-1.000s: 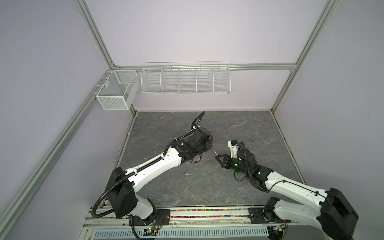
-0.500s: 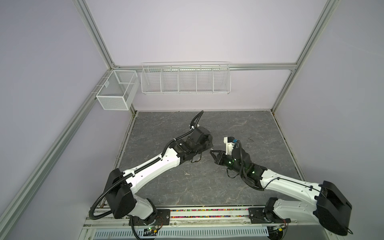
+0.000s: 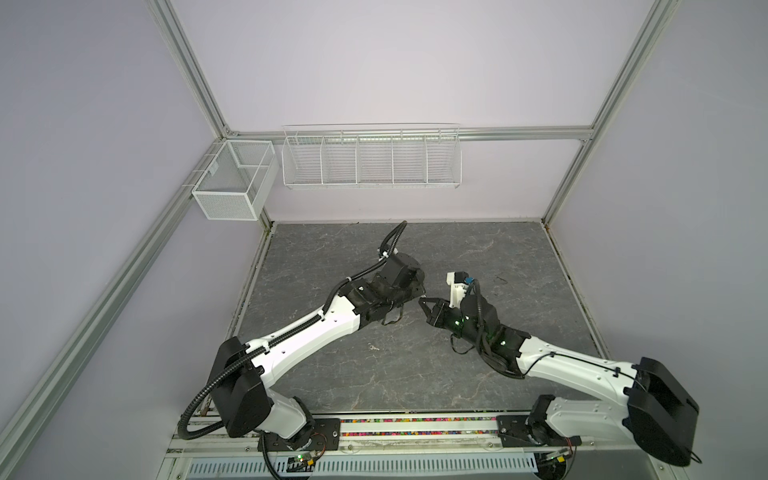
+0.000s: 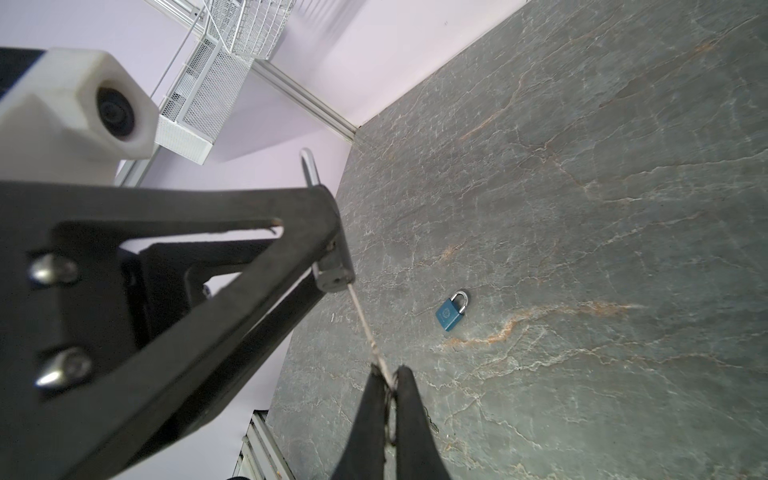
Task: Unlock with the key
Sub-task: 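Bring the key tip to the padlock underside, both grippers meeting mid-table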
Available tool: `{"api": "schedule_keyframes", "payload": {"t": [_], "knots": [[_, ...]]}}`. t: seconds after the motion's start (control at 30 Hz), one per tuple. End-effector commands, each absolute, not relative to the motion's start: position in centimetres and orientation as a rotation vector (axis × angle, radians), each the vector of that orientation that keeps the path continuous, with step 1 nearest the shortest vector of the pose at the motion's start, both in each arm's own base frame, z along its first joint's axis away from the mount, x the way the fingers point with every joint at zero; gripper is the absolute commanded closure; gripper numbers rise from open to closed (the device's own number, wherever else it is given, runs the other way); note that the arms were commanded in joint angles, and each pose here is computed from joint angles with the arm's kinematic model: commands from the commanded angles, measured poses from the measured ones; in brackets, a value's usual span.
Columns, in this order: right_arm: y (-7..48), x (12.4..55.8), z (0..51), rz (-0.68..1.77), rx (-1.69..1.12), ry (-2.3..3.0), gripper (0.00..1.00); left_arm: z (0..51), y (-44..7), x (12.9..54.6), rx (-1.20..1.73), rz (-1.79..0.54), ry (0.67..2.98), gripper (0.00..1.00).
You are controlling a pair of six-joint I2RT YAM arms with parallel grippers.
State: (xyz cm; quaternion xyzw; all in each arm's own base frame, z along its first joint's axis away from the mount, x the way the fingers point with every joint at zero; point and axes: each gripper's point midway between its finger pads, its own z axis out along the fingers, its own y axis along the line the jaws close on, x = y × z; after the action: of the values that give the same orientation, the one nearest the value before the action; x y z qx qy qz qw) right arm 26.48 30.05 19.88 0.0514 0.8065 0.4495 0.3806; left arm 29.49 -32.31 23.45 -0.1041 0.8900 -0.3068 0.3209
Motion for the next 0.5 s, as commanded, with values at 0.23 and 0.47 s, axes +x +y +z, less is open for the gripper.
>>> {"api": "schedule_keyframes", "payload": {"t": [0.23,0.47], "knots": [[30.04,27.07,21.96,1.177,0.173,2.003,0.94,23.76,-31.85,29.68,-0.27,-0.802,2.313,1.0],[30.5,27.16,22.09,1.181,0.152,2.006,0.94,23.52,-32.03,29.69,-0.27,-0.81,2.314,1.0]]}}
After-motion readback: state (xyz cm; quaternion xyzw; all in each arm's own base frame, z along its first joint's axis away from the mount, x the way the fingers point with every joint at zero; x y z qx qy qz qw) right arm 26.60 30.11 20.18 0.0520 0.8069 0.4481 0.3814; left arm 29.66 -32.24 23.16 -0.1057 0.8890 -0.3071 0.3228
